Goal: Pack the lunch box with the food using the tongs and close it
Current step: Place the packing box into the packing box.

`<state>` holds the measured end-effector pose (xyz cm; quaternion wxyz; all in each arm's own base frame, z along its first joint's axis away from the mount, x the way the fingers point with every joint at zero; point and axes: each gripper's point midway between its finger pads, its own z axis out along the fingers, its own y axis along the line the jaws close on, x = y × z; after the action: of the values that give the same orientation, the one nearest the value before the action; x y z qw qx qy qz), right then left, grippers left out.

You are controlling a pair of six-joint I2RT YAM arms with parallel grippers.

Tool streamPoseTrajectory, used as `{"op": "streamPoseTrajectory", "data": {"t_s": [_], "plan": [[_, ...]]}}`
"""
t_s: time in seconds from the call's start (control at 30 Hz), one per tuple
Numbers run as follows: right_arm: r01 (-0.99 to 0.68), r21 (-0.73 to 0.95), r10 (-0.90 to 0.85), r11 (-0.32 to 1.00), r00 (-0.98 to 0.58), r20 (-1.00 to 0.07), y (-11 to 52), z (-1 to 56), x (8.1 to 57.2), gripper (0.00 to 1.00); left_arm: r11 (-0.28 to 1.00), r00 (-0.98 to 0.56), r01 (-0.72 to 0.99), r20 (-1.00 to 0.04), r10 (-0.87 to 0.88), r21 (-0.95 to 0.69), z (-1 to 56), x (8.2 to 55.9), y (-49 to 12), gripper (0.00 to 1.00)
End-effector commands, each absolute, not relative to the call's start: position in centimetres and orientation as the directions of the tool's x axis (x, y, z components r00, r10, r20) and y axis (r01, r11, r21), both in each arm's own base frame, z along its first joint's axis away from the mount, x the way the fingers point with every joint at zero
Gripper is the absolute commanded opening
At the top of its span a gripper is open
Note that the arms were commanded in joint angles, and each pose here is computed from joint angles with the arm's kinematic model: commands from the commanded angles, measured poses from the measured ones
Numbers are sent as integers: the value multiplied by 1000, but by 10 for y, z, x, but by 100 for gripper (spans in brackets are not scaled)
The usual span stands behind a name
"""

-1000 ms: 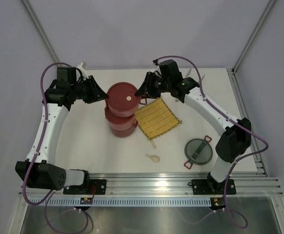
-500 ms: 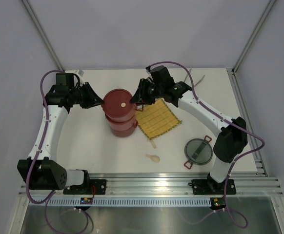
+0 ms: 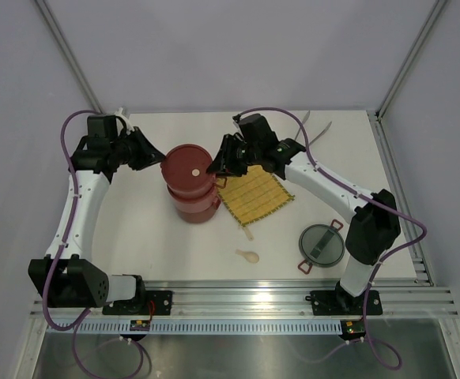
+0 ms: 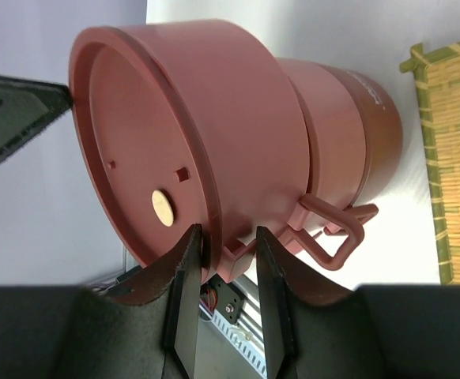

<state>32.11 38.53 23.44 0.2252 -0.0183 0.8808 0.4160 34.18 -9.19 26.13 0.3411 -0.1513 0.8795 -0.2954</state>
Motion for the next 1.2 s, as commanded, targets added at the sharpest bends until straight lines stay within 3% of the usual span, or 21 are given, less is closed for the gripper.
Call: {"op": "streamPoseTrajectory", "data": {"t_s": [0.0, 0.57, 1.17], "plan": [[-326, 779, 106, 535, -890, -444, 416, 270, 287, 0, 758, -680, 15, -563, -470, -652, 294, 349, -101, 7], [-285, 816, 120, 503, -912, -392, 425, 272, 274, 0, 755, -685, 13, -556, -471, -656, 293, 356, -102, 6], [-198, 863, 224, 465, -917, -331, 413, 314, 267, 0, 755, -690, 17, -554, -466, -656, 288, 354, -102, 6]]}}
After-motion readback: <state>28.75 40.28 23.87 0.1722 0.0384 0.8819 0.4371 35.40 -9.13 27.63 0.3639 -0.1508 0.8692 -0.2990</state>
